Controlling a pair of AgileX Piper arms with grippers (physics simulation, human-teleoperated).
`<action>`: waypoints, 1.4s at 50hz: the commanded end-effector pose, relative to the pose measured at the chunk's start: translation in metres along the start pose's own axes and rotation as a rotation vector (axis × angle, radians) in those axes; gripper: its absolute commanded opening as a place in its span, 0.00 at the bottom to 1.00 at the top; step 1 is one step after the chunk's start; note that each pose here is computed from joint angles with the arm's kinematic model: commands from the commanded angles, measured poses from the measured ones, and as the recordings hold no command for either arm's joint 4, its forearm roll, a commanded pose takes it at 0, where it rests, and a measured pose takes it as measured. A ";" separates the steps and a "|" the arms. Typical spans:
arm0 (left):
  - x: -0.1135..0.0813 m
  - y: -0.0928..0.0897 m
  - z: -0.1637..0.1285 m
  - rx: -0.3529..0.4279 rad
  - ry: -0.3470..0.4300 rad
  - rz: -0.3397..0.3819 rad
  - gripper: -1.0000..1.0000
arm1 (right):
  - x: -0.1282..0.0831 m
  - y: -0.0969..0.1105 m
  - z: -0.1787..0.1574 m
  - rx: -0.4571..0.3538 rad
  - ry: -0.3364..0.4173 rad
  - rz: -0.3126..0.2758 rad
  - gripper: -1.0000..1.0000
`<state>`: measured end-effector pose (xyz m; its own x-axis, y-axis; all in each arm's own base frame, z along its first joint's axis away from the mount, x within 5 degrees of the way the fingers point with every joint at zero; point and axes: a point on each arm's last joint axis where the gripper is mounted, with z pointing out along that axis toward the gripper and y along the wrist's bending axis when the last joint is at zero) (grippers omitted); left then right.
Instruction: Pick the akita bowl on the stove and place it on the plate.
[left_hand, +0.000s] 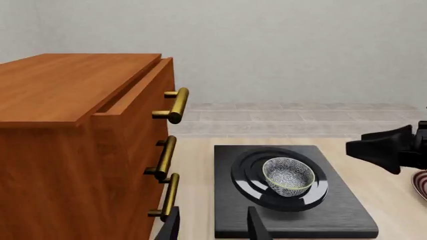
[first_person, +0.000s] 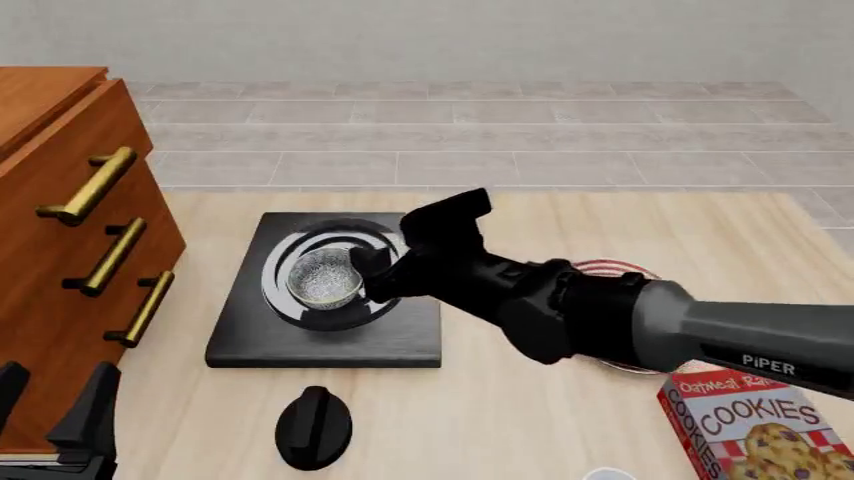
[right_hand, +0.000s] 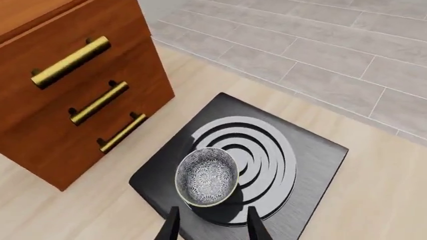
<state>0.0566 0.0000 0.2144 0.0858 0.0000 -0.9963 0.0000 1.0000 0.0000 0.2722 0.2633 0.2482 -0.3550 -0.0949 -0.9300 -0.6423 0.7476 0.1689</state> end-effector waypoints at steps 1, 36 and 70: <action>0.000 0.000 0.000 0.000 0.000 0.000 1.00 | 0.009 -0.001 0.017 0.002 0.013 0.020 1.00; 0.000 0.000 0.000 0.000 0.000 0.000 1.00 | 0.015 -0.009 0.056 0.023 0.037 0.092 1.00; 0.000 0.000 0.000 0.000 0.000 0.000 1.00 | 0.034 -0.018 0.101 0.054 0.120 0.131 1.00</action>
<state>0.0566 0.0000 0.2144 0.0858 0.0000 -0.9963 0.0000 1.0000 0.0000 0.3336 0.3078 0.1871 -0.5020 -0.0518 -0.8633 -0.5522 0.7874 0.2739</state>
